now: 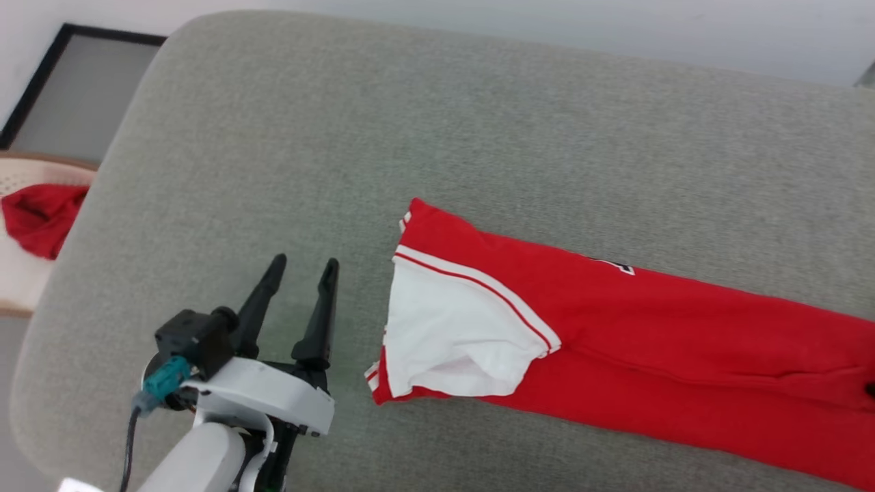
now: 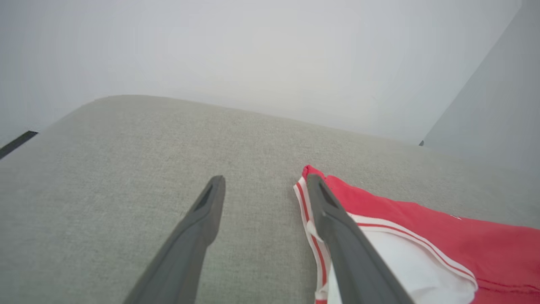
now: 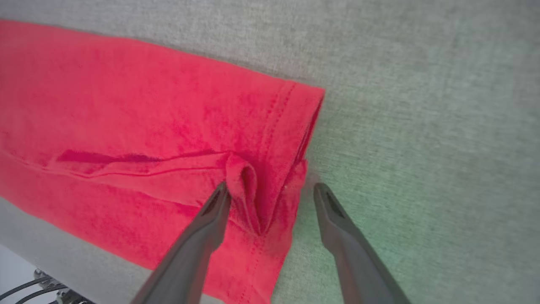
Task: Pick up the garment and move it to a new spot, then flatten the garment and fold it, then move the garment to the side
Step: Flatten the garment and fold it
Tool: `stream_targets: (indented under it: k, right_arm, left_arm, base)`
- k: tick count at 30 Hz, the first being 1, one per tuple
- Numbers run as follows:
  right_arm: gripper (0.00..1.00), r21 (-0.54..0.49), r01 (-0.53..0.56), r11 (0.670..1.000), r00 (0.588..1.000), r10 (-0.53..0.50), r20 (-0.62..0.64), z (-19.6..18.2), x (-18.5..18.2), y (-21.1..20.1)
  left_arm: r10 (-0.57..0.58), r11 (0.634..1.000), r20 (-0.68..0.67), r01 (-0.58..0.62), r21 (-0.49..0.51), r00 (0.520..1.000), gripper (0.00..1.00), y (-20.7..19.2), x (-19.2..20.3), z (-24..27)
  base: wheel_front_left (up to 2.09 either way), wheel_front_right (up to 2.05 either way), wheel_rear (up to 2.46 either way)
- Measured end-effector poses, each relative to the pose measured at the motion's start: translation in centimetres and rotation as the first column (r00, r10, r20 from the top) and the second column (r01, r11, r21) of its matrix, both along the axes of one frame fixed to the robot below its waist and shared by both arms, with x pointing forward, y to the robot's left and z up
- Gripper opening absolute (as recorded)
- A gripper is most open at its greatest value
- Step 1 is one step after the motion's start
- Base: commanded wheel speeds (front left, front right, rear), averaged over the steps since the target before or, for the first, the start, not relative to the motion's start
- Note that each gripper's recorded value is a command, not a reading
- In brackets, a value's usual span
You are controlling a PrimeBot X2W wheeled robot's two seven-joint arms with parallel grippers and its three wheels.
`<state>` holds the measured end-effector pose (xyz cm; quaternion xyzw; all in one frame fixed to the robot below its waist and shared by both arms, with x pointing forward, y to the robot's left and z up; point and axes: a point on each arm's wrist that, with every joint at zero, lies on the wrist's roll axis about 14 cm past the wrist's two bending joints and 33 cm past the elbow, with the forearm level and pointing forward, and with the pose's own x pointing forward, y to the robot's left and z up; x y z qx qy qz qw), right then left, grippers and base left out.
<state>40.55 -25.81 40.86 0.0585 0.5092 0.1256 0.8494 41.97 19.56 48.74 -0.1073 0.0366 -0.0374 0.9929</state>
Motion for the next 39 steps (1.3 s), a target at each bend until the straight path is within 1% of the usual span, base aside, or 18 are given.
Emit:
stream_targets:
  k: [3, 7, 11, 13, 14, 15, 16, 17, 21, 26, 31, 34, 36, 37, 39]
  right_arm:
    - [1.0, 0.004, -0.004, 1.0, 0.999, 0.005, -0.04, -1.1, 0.0, 0.6]
    - [1.0, -0.002, -0.006, 1.0, 0.997, 0.006, -0.08, -2.2, 0.0, 0.9]
    - [1.0, -0.012, -0.008, 1.0, 0.995, 0.006, -0.103, -3.2, 0.1, 1.2]
    - [1.0, -0.011, -0.004, 1.0, 0.994, 0.003, -0.108, -3.5, 0.1, 1.3]
    - [0.69, -0.009, -0.002, 1.0, 0.994, 0.001, -0.109, -3.6, 0.2, 1.4]
    - [0.44, -0.006, 0.0, 1.0, 0.994, 0.0, -0.108, -3.6, 0.2, 1.5]
    - [0.24, -0.004, -0.001, 1.0, 0.994, 0.001, -0.105, -3.7, 0.3, 1.6]
    - [0.0, -0.003, 0.0, 1.0, 0.995, 0.0, -0.103, -3.7, 0.3, 1.7]
    - [0.0, 0.012, 0.004, 1.0, 0.996, -0.003, -0.089, -3.7, 0.4, 2.2]
    - [0.0, 0.027, 0.012, 1.0, 0.998, -0.01, -0.069, -3.5, 0.5, 2.5]
    - [0.0, 0.037, 0.071, 0.997, 0.997, -0.071, -0.004, -2.5, 1.2, 1.3]
    - [0.0, 0.018, 0.14, 0.99, 0.988, -0.141, 0.059, -1.4, 2.0, -1.2]
    - [0.0, -0.032, 0.198, 0.98, 0.976, -0.195, 0.099, -0.6, 2.1, -4.0]
    - [0.0, -0.075, 0.22, 0.973, 0.97, -0.211, 0.119, -0.2, 2.0, -5.7]
    - [0.0, -0.112, 0.282, 0.953, 0.952, -0.264, 0.154, 0.8, 1.8, -8.6]
  left_arm:
    - [0.046, 0.999, 0.033, -0.047, 0.025, 0.998, 1.0, 1.1, -0.3, 0.3]
    - [0.078, 0.995, 0.06, -0.082, 0.064, 0.995, 1.0, 2.2, -0.6, 0.5]
    - [0.073, 0.992, 0.062, -0.078, 0.096, 0.995, 1.0, 2.2, -0.6, 0.0]
    - [0.072, 0.992, 0.058, -0.078, 0.095, 0.996, 1.0, 2.1, -0.5, -0.3]
    - [0.072, 0.992, 0.054, -0.077, 0.103, 0.996, 1.0, 2.1, -0.5, -0.5]
    - [0.067, 0.991, 0.052, -0.073, 0.113, 0.996, 1.0, 2.1, -0.5, -0.7]
    - [0.07, 0.991, 0.053, -0.075, 0.111, 0.996, 1.0, 2.2, -0.5, -0.7]
    - [0.072, 0.991, 0.054, -0.078, 0.106, 0.996, 1.0, 2.2, -0.4, -0.8]
    - [0.075, 0.993, 0.047, -0.079, 0.087, 0.996, 1.0, 2.1, -0.4, -1.2]
    - [0.069, 0.992, 0.046, -0.073, 0.101, 0.997, 1.0, 2.3, -0.3, -1.4]
    - [0.053, 0.991, 0.044, -0.057, 0.118, 0.998, 1.0, 2.2, -0.1, -1.6]
    - [0.035, 0.992, 0.041, -0.04, 0.118, 0.999, 1.0, 1.8, 0.2, -1.9]
    - [0.026, 0.993, 0.044, -0.031, 0.115, 0.999, 1.0, 1.5, 0.5, -1.9]
    - [0.02, 0.993, 0.044, -0.025, 0.115, 0.999, 1.0, 1.3, 0.7, -2.0]
    - [0.004, 0.993, 0.04, -0.009, 0.114, 0.999, 1.0, 0.9, 0.9, -2.3]
  base:
    - [0.0, 0.0, 0.0]
    - [0.0, 0.0, 0.0]
    - [0.0, 0.0, 0.0]
    - [0.0, 0.0, 0.0]
    - [0.0, 0.0, 0.0]
    - [0.0, 0.0, 0.0]
    - [0.0, 0.0, 0.0]
    - [0.0, 0.0, 0.0]
    - [0.0, 0.0, 0.0]
    - [0.0, 0.0, 0.0]
    - [0.0, 0.0, 0.0]
    - [0.0, 0.0, 0.0]
    - [0.0, 0.0, 0.0]
    - [0.0, 0.0, 0.0]
    - [0.0, 0.0, 0.0]
